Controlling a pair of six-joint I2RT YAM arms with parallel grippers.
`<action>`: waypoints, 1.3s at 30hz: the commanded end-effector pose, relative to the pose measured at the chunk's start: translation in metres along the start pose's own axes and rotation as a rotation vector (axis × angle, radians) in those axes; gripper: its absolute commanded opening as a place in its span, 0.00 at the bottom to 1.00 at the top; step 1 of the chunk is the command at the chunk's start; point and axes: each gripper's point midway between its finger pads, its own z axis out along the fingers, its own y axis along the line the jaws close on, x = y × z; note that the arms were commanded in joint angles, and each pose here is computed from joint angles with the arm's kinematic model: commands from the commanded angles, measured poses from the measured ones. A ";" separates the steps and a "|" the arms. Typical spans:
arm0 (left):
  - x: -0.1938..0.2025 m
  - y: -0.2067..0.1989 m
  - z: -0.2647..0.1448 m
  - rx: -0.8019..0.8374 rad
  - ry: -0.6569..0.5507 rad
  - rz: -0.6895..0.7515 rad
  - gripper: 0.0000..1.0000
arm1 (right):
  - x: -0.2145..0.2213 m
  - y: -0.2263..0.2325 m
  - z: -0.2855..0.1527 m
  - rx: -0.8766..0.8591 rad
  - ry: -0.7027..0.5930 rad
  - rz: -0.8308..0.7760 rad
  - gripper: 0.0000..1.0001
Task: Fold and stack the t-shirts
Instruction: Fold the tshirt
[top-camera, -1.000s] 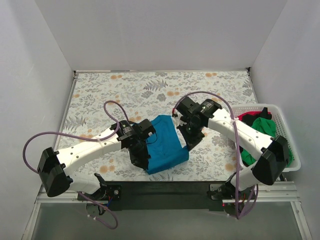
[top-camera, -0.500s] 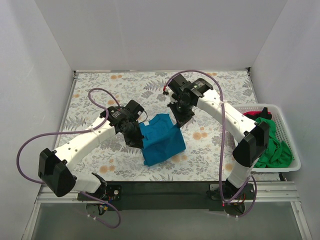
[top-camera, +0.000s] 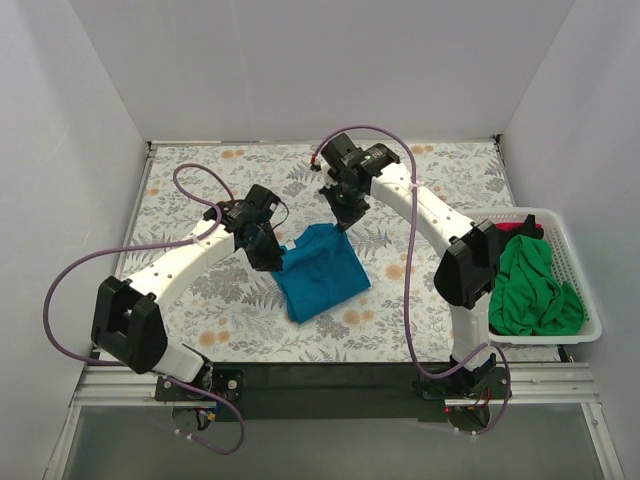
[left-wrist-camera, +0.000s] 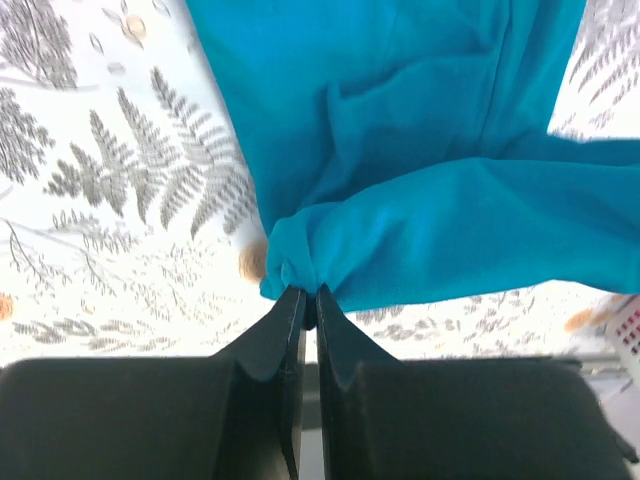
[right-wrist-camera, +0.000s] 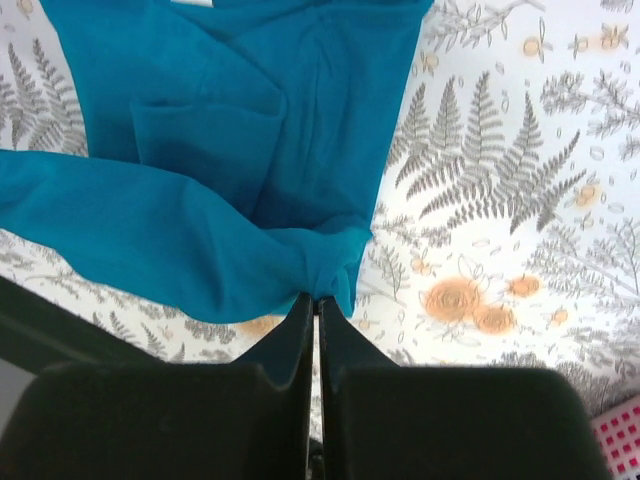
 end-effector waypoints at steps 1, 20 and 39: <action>-0.024 0.004 0.008 -0.001 -0.097 -0.023 0.00 | -0.037 -0.001 0.008 -0.004 -0.129 -0.042 0.01; -0.065 0.024 0.063 -0.032 -0.275 -0.068 0.00 | -0.032 -0.036 0.095 0.014 -0.204 0.078 0.01; -0.092 0.008 0.035 0.032 -0.408 -0.026 0.69 | -0.036 -0.038 0.054 0.019 -0.304 0.110 0.42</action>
